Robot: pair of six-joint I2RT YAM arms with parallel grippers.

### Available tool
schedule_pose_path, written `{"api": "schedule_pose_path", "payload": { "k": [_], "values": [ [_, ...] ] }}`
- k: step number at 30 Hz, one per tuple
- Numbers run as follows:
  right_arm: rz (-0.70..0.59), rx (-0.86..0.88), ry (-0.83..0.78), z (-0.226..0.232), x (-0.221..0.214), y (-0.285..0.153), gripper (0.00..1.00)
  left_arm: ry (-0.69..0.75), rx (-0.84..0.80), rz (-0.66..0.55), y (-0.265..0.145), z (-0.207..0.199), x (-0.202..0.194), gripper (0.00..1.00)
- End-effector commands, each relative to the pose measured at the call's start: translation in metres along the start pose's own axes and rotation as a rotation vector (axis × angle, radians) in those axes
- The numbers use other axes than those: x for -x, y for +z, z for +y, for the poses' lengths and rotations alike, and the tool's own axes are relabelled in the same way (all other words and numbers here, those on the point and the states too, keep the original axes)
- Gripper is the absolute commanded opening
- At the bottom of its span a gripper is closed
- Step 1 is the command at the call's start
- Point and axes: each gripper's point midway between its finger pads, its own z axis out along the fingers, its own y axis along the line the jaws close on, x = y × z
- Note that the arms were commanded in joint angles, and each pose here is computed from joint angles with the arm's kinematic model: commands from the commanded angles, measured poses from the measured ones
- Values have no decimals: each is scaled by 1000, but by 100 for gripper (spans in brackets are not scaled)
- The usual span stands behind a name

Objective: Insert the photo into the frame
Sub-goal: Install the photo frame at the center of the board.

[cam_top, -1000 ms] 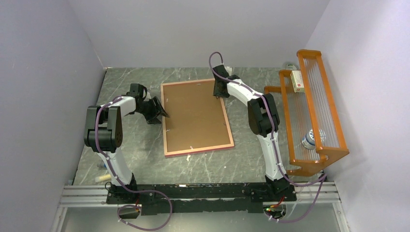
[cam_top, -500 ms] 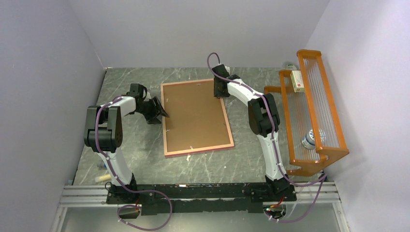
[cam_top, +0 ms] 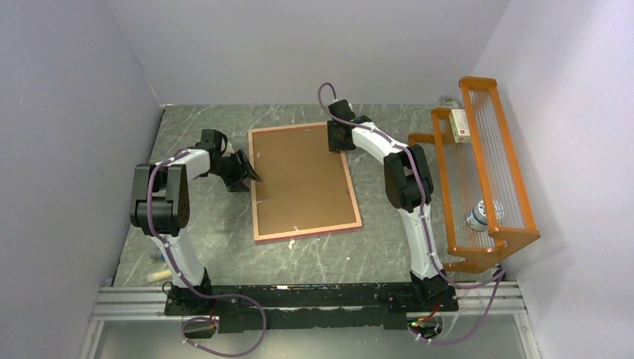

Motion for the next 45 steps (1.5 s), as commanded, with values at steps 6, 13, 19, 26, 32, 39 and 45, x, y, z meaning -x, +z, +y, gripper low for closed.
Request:
{"api": "schedule_pose_path", "payload": {
  "k": [6, 13, 19, 26, 32, 39, 45],
  "values": [
    [82, 43, -84, 5, -22, -12, 41, 10, 38, 33, 6, 13, -9, 63],
    [74, -27, -89, -7, -23, -3, 31, 8, 36, 40, 8, 14, -10, 63],
    [60, -43, -87, -8, -20, 1, 24, 7, 38, 41, 8, 14, -10, 63],
    [47, -10, -62, -2, -14, -8, 28, 10, 45, 25, 5, 14, -8, 63],
    [8, 36, 39, -4, 6, -44, 51, 37, 50, -47, -12, 3, 9, 65],
    [-10, 78, 163, -2, 3, -70, 70, 71, 109, -148, -27, -4, 46, 71],
    [62, 91, 194, -3, -25, -72, 62, 48, 131, -168, -18, -14, 81, 72]
  ]
}}
